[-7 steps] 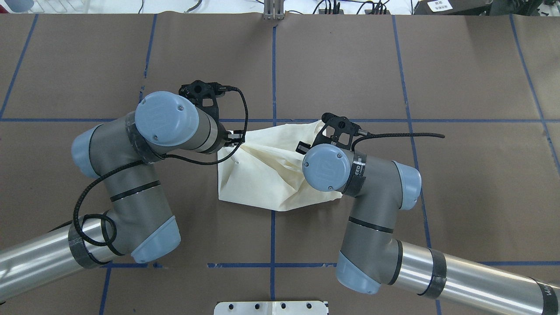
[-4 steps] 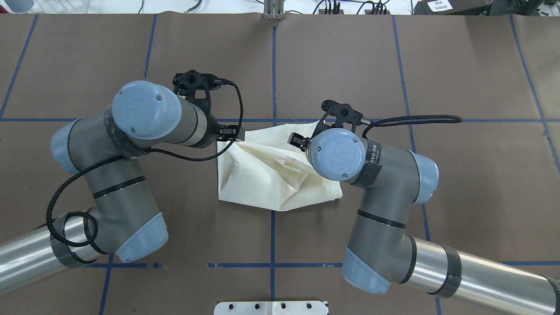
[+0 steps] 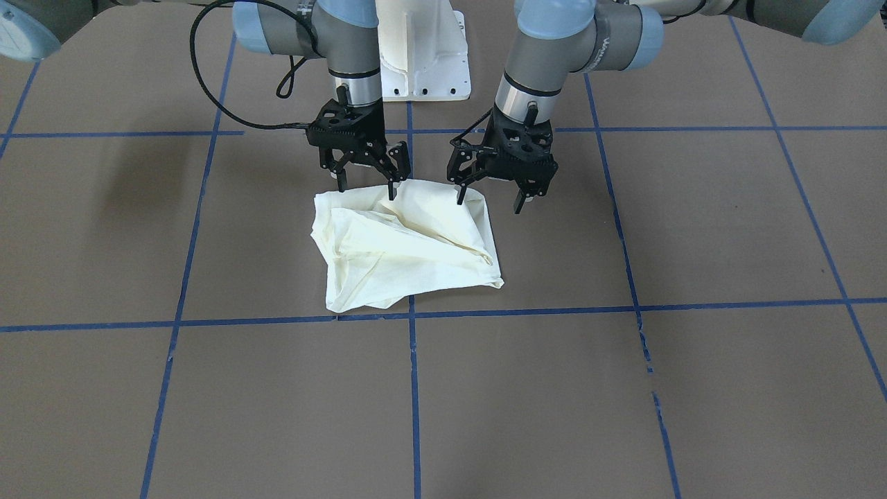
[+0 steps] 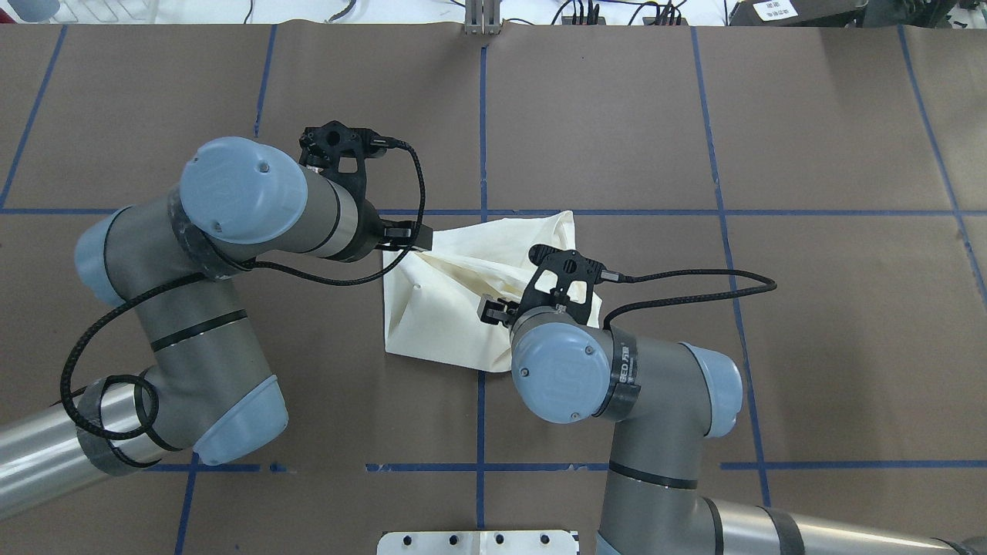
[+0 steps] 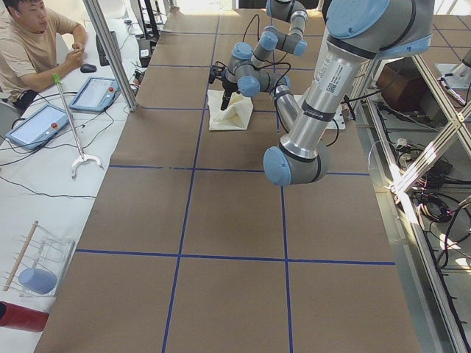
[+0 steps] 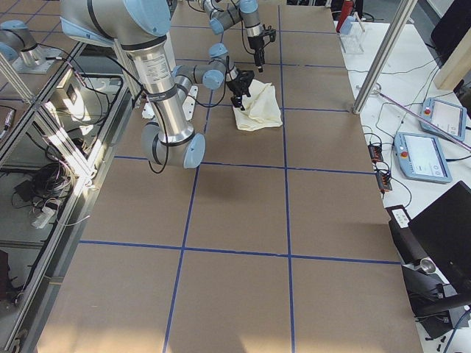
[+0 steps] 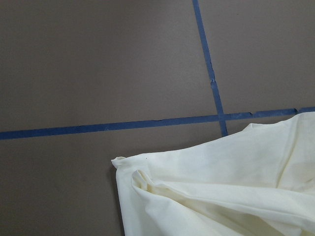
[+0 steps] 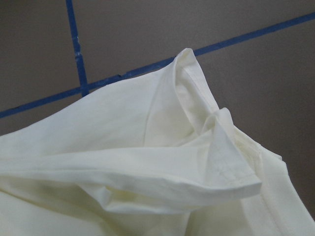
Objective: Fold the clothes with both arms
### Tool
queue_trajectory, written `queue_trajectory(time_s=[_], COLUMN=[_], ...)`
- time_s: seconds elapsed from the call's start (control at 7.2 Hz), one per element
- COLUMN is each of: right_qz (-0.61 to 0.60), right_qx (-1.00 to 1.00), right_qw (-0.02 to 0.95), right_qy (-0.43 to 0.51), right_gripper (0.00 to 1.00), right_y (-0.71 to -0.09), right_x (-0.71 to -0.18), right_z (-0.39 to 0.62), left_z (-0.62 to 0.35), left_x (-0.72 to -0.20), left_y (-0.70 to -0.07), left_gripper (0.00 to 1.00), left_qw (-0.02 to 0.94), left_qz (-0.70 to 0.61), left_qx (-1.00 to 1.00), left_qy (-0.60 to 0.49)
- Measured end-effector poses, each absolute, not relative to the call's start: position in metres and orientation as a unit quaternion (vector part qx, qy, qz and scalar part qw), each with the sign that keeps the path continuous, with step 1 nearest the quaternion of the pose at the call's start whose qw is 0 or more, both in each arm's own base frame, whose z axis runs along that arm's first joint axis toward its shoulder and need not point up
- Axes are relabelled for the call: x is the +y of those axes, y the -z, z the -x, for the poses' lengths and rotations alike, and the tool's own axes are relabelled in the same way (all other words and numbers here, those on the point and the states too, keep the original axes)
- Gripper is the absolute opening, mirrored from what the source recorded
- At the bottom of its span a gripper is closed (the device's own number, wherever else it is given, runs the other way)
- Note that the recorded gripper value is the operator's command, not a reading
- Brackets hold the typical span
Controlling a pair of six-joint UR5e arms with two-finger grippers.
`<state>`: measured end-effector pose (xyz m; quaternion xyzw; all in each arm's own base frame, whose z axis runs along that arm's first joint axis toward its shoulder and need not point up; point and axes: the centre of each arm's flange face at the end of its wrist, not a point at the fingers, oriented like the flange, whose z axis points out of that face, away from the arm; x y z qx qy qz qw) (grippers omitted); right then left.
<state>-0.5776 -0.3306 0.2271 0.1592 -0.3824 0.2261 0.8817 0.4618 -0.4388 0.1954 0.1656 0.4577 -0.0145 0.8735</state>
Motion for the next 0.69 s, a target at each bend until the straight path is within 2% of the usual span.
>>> queue_trajectory(time_s=[0.42,0.69], right_qz=[-0.188,-0.199], right_qx=[-0.349,-0.329], right_qw=[0.892,0.896], right_qy=[-0.217,-0.221], right_gripper=[1.00,1.00], right_y=[-0.248,-0.260], right_x=[-0.336,-0.361], right_z=[0.602,0.599], left_z=[-0.458,-0.455], left_x=[-0.436,-0.434], left_y=[-0.193,-0.194], left_gripper=[1.00,1.00], left_qw=[0.872,0.871], left_qz=[-0.167,-0.166], left_qx=[0.461,0.461], left_qy=[0.015,0.014])
